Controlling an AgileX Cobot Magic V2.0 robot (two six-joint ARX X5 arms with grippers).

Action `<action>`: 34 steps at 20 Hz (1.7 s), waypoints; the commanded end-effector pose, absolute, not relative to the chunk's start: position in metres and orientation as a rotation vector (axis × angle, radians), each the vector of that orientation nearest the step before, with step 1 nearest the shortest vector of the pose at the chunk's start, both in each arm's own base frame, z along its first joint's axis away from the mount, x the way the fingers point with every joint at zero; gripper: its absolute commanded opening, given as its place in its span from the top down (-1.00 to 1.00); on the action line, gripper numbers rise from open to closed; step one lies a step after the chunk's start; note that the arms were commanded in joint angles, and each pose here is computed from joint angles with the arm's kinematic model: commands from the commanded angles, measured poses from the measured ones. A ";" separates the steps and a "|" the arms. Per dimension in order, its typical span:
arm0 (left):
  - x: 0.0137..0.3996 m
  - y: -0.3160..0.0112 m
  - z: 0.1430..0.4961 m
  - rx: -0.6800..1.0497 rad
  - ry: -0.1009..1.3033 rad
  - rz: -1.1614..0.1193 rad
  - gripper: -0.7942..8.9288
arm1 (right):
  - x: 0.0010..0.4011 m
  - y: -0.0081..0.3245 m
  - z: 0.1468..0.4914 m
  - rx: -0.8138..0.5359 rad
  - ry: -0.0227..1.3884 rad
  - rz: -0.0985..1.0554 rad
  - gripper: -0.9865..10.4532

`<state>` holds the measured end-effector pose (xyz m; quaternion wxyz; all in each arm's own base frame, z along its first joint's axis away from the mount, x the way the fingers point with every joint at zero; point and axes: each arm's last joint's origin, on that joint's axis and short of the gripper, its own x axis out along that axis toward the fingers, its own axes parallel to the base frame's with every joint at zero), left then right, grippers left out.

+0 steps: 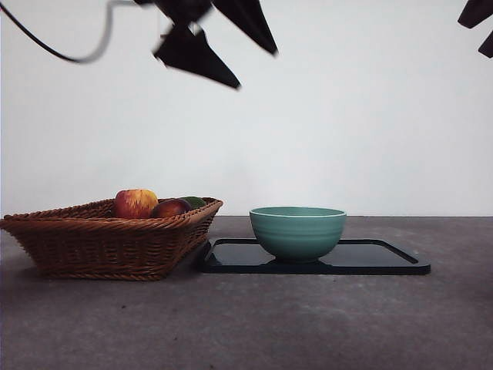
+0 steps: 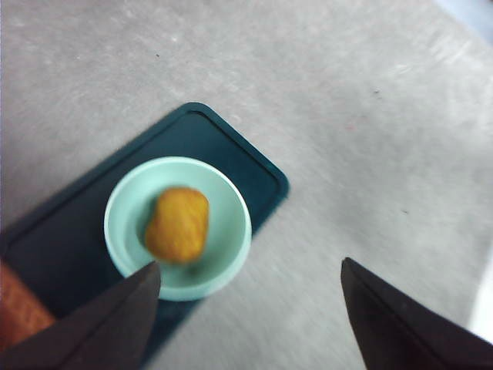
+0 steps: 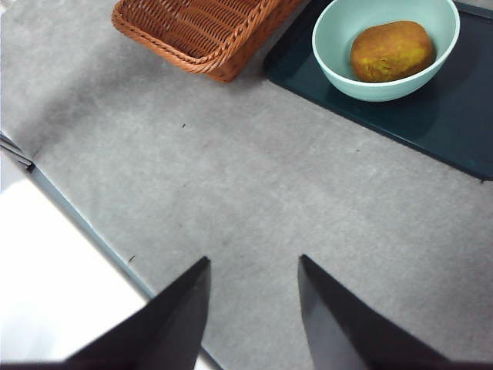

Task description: Pick up the wifruite, put it on the bowl, pick up the plate, put it on desk

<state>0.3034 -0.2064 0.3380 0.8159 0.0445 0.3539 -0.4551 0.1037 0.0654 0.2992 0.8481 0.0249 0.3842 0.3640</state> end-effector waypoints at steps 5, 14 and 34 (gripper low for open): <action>0.347 -0.254 0.290 0.227 0.745 -0.987 0.07 | 0.101 0.065 0.299 0.045 0.837 0.777 0.51; 0.363 -0.289 0.226 0.395 0.741 -0.986 0.07 | 0.096 0.062 0.299 0.054 0.848 0.771 0.51; 0.368 -0.302 0.187 0.528 0.761 -0.976 0.41 | 0.095 0.062 0.299 0.064 0.860 0.764 0.51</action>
